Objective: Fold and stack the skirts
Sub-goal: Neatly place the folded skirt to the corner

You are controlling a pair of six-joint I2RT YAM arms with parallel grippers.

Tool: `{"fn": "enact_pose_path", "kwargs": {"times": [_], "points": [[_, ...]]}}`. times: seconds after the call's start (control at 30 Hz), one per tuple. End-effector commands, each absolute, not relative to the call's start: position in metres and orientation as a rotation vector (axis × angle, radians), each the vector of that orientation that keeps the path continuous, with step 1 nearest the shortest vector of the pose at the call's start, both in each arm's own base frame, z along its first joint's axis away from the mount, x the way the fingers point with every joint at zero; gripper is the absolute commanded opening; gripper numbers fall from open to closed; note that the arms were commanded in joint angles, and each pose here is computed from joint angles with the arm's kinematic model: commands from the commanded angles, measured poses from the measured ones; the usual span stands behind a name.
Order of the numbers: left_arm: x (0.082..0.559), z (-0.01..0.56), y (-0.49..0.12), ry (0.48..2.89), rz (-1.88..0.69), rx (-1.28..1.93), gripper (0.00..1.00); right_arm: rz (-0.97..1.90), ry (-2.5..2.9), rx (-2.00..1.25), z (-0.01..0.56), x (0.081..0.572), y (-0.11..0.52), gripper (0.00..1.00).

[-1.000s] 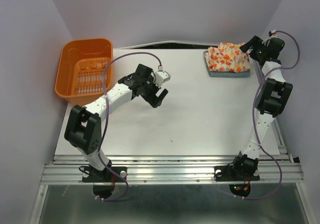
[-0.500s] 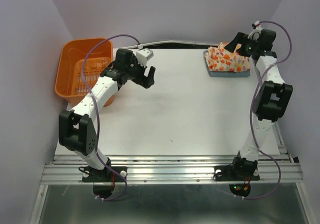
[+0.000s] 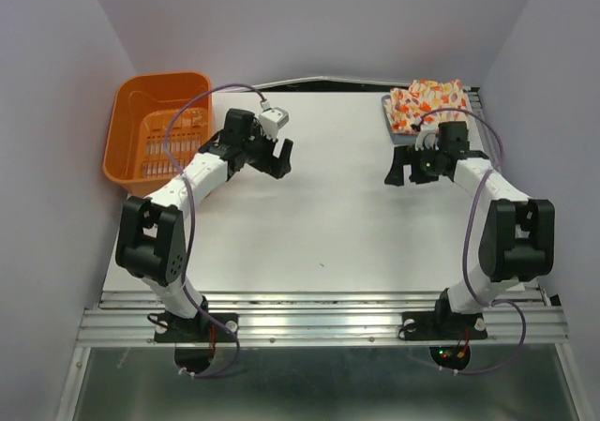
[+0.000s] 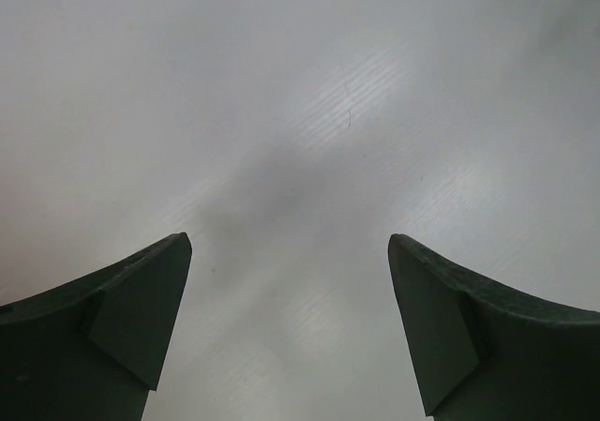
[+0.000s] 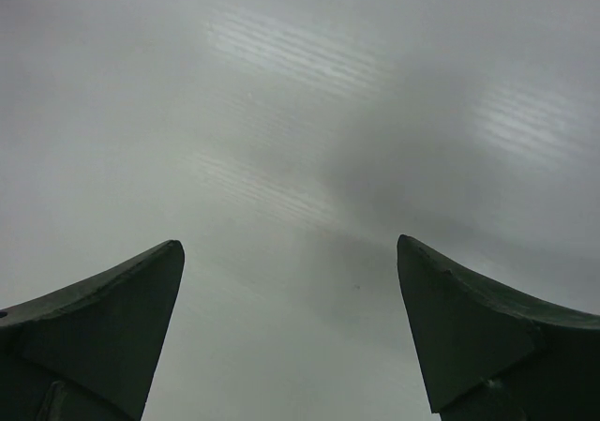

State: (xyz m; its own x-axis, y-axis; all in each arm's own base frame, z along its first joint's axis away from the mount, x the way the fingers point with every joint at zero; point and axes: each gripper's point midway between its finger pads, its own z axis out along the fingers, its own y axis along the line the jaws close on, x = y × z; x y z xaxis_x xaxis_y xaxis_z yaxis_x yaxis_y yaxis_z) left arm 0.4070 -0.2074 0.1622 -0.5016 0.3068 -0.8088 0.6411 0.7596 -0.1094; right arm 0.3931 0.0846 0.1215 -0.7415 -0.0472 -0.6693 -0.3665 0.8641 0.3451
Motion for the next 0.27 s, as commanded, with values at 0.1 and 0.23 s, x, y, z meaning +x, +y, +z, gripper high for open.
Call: {"fn": "enact_pose_path", "kwargs": {"times": [0.1, 0.23], "points": [[0.389, 0.149, -0.196, 2.141, -0.475, 0.687, 0.99, 0.522, 2.357, -0.336, 0.112, 0.37, 0.074, 1.0], [0.385, 0.16, -0.194, 2.123, -0.458, 0.696, 0.98, 0.517, 2.326, -0.354, 0.124, 0.373, 0.077, 1.0]]}}
